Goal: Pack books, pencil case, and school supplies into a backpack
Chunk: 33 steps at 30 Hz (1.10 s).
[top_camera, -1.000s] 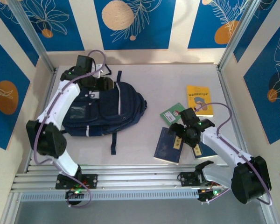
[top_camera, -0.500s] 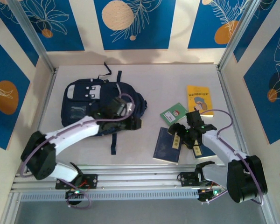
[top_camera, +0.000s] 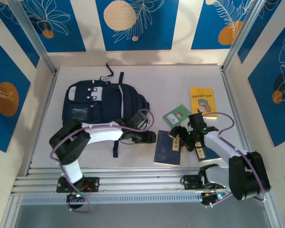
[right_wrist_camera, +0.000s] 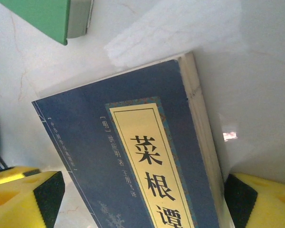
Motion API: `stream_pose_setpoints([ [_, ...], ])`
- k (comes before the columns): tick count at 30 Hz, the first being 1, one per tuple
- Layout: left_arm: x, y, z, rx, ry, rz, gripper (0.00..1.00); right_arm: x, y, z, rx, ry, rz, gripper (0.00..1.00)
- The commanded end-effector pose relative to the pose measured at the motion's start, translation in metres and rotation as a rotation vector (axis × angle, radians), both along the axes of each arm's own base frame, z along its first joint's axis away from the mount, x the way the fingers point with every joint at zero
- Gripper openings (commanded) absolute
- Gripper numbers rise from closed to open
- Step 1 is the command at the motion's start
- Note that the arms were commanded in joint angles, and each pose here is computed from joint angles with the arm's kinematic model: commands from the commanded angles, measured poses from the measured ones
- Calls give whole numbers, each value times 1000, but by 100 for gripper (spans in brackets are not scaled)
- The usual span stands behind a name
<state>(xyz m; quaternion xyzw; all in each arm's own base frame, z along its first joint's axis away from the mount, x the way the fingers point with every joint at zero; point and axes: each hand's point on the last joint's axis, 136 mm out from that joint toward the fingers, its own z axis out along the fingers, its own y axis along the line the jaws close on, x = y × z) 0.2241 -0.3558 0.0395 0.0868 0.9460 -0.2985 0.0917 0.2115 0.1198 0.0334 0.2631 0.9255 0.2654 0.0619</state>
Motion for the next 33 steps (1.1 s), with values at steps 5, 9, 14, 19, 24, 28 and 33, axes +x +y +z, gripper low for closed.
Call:
stream_pose_setpoints([
  [5, 5, -37, -3, -128, 50, -12, 56, -2, 42, 12, 214, -41, 117, 78],
  [9, 3, -47, -8, -164, 88, -16, 55, -3, 53, 16, 258, -44, 165, 72],
  [14, 2, -51, -6, -179, 94, -21, 53, -4, 57, 23, 252, -65, 208, 63],
  [19, 3, -45, -4, -149, 76, -22, 52, -6, 54, 32, 211, -98, 221, 54],
  [24, 3, -44, -4, -146, 75, -20, 52, -7, 55, 34, 195, -102, 244, 49],
  [28, 2, -42, -5, -138, 78, -19, 52, -9, 57, 35, 177, -95, 267, 51],
  [33, 0, -43, -8, -131, 79, -25, 52, -13, 63, 51, 176, -117, 305, 53],
])
